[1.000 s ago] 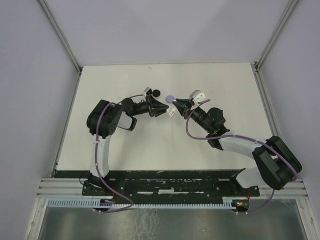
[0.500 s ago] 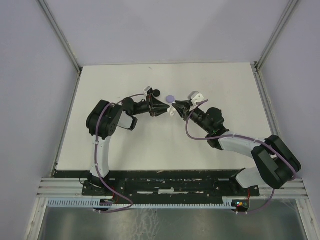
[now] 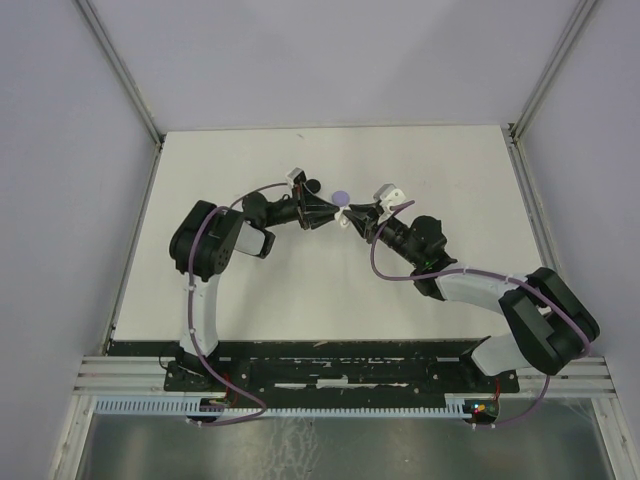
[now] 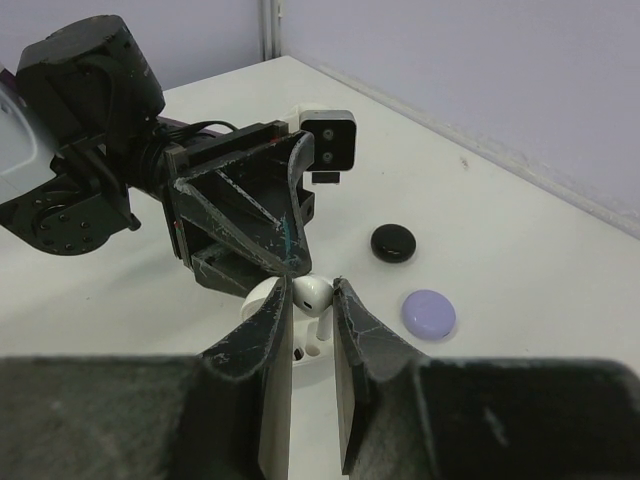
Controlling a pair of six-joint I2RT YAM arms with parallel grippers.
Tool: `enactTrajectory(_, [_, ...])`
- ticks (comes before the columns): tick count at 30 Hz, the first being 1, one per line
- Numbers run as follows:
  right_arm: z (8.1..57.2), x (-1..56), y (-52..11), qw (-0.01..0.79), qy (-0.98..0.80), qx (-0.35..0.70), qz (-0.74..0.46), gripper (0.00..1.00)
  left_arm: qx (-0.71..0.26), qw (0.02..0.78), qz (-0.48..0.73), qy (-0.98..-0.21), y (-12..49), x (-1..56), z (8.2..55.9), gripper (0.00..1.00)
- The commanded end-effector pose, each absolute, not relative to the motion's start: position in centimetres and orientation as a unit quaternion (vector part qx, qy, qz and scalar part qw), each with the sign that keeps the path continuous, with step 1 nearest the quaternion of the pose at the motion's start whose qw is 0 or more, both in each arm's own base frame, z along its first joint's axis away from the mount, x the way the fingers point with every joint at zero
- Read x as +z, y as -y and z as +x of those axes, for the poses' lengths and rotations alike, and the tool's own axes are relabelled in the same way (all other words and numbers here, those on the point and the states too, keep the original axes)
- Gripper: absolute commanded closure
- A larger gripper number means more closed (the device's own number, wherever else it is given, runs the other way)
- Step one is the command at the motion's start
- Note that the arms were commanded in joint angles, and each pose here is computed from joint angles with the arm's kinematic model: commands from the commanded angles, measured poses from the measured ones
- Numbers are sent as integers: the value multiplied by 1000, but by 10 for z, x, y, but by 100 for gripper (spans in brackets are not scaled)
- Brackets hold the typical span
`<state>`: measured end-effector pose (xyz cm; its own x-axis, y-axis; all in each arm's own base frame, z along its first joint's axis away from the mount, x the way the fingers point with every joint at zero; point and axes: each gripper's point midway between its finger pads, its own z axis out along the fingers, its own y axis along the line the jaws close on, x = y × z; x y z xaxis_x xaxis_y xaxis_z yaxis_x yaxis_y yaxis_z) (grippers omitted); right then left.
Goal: Insert the wireless bluetooth earbuds into the charging case
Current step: Place the earbud in the charging case.
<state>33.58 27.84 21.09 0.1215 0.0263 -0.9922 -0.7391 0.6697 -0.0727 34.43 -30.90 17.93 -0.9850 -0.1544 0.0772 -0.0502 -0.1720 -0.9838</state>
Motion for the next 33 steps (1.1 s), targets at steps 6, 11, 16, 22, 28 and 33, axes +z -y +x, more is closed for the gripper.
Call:
enactTrajectory(6, [335, 217, -281, 696, -586, 283, -304, 99, -800, 106, 14, -590, 303, 240, 327, 97])
enactTrajectory(11, [334, 217, -281, 696, -585, 284, -305, 99, -801, 108, 15, -589, 302, 242, 326, 97])
enactTrajectory(16, [333, 219, -281, 695, -585, 286, -305, 99, -802, 111, 14, -587, 302, 244, 327, 97])
enactTrajectory(22, [333, 219, -280, 696, -586, 284, -302, 99, -803, 114, 11, -584, 301, 247, 331, 97])
enactTrajectory(28, [333, 221, -277, 699, -586, 281, -299, 99, -804, 117, 5, -583, 299, 247, 333, 97])
enactTrajectory(33, [332, 224, -275, 702, -585, 278, -296, 99, -804, 120, 2, -582, 297, 247, 336, 97])
